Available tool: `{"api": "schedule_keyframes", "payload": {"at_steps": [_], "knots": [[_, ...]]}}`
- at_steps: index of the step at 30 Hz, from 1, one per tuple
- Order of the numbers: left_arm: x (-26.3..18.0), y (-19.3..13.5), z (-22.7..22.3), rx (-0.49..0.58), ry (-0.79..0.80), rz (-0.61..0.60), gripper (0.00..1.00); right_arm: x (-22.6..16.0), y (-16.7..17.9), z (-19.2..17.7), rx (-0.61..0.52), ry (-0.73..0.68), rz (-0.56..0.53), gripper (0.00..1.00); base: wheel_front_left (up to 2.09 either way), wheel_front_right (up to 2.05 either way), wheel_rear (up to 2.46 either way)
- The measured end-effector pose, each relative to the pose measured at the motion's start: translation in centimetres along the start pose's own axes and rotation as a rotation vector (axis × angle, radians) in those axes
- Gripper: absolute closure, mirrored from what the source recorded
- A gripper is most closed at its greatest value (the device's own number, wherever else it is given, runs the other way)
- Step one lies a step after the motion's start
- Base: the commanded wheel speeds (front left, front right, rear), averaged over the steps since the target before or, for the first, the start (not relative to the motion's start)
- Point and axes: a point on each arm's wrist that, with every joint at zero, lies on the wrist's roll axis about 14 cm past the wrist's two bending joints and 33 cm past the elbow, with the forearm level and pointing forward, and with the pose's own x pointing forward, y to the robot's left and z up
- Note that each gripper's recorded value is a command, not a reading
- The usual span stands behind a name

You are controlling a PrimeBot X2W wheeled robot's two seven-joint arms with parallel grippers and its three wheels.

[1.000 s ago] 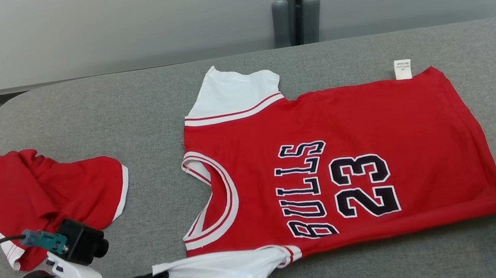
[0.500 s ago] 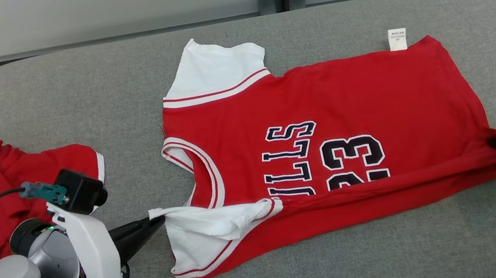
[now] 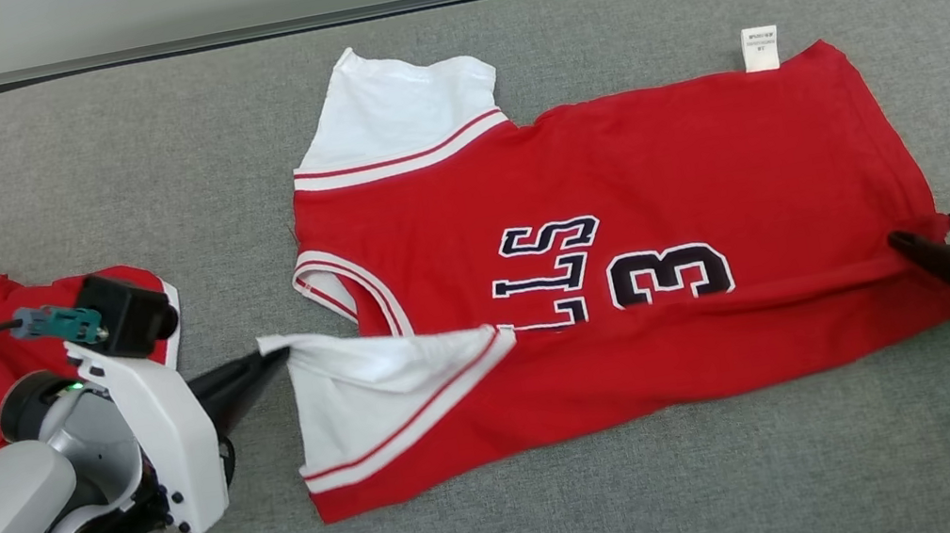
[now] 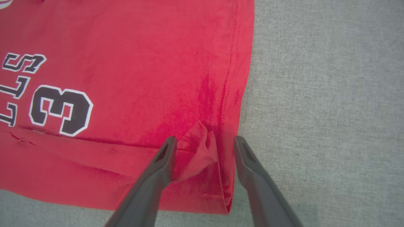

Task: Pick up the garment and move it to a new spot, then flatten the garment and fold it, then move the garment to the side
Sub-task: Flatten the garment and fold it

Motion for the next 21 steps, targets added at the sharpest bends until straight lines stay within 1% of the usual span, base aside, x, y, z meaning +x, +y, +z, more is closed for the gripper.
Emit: {"api": "schedule_keyframes", "payload": {"at_steps": [1, 2, 4, 5, 8, 9, 11, 14, 17, 21], "knots": [[0.0, 0.4, 0.2, -0.001, -0.015, 0.012, 0.03, 0.0, 0.1, 0.2, 0.006, -0.014, 0.003, 0.0, 0.0, 0.0, 0.0], [0.0, 0.8, 0.4, -0.002, -0.026, 0.026, 0.0, 0.1, 0.1, 0.4, 0.012, -0.03, 0.004, 0.0, 0.0, 0.0, 0.0], [0.1, 1.1, 0.8, -0.007, -0.052, 0.04, 0.0, 0.0, 0.2, 1.0, 0.02, -0.07, 0.005, 0.0, 0.0, 0.0, 0.0], [0.0, 1.5, 1.3, -0.01, -0.085, 0.059, 0.0, -0.3, 0.1, 2.0, 0.043, -0.134, 0.008, 0.0, 0.0, 0.0, 0.0], [-0.3, 1.6, 2.4, -0.016, -0.153, 0.072, 0.0, -1.0, 0.7, 4.4, 0.041, -0.269, 0.02, 0.0, 0.0, 0.0, 0.0], [-0.3, 1.6, 2.4, -0.016, -0.153, 0.072, 0.0, -1.0, 0.7, 4.4, 0.041, -0.269, 0.02, 0.0, 0.0, 0.0, 0.0], [-0.8, 2.0, 4.1, -0.02, -0.245, 0.093, 0.0, -1.8, 1.1, 6.2, 0.036, -0.375, 0.029, 0.0, 0.0, 0.0, 0.0], [-2.2, 2.9, 7.4, -0.043, -0.437, 0.149, 0.0, -3.3, 2.1, 8.6, 0.03, -0.543, 0.05, 0.0, 0.0, 0.0, 0.0], [-3.5, 2.7, 9.7, -0.092, -0.604, 0.176, 0.0, -5.2, 3.2, 10.4, -0.017, -0.709, 0.059, 0.0, 0.0, 0.0, 0.0], [-5.7, 3.0, 11.4, -0.176, -0.749, 0.219, 0.0, -7.6, 3.9, 11.8, -0.063, -0.916, 0.048, 0.0, 0.0, 0.0, 0.0]]}}
